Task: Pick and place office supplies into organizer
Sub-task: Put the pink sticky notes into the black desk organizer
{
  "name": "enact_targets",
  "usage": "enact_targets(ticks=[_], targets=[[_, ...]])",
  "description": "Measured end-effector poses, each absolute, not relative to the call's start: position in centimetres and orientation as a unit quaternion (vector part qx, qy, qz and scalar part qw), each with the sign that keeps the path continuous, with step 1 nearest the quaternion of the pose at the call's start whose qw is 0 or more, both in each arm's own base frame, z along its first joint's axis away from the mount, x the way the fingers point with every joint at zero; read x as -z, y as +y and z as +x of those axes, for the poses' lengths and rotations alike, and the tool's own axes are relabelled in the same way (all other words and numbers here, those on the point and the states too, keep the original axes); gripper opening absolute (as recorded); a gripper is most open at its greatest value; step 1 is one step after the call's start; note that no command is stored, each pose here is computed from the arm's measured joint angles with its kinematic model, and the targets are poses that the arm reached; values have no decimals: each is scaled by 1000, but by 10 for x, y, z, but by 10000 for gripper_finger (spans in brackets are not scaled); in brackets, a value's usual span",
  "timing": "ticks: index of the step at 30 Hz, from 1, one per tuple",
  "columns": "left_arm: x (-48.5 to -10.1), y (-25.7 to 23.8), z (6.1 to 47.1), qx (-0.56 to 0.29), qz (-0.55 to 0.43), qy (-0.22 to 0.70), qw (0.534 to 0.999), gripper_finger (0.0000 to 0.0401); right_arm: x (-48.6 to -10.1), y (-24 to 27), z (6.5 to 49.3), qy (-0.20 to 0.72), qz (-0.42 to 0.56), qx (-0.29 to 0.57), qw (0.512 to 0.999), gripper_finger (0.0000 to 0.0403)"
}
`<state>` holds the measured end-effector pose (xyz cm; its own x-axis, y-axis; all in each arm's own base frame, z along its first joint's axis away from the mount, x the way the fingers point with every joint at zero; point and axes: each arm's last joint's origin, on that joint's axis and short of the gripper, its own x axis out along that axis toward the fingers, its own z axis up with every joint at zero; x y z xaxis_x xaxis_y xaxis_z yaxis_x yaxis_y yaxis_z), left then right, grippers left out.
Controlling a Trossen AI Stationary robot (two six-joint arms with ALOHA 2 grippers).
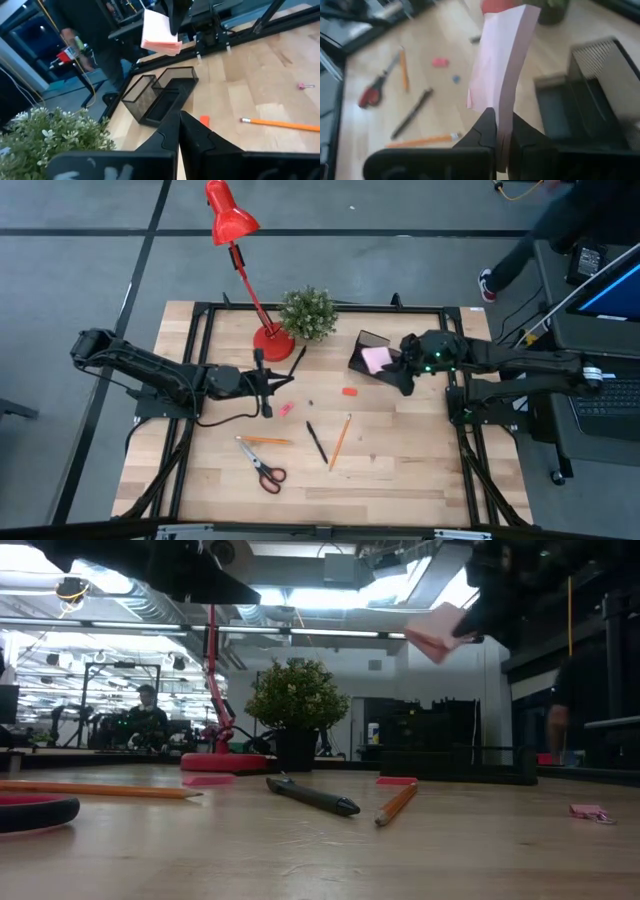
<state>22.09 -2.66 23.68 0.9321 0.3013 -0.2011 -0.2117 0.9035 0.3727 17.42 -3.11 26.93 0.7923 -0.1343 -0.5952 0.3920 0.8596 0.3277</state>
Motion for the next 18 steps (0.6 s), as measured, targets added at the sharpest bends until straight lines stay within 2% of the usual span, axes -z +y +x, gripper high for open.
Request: enact_targets(ticks=[10, 18], targets=[[-239, -27, 221, -134, 179, 117, 968, 1, -261, -27, 148, 411, 221, 171, 868, 10], [-239, -27, 222, -131, 180, 117, 968, 1, -262, -28, 149, 464, 177, 163, 853, 10]])
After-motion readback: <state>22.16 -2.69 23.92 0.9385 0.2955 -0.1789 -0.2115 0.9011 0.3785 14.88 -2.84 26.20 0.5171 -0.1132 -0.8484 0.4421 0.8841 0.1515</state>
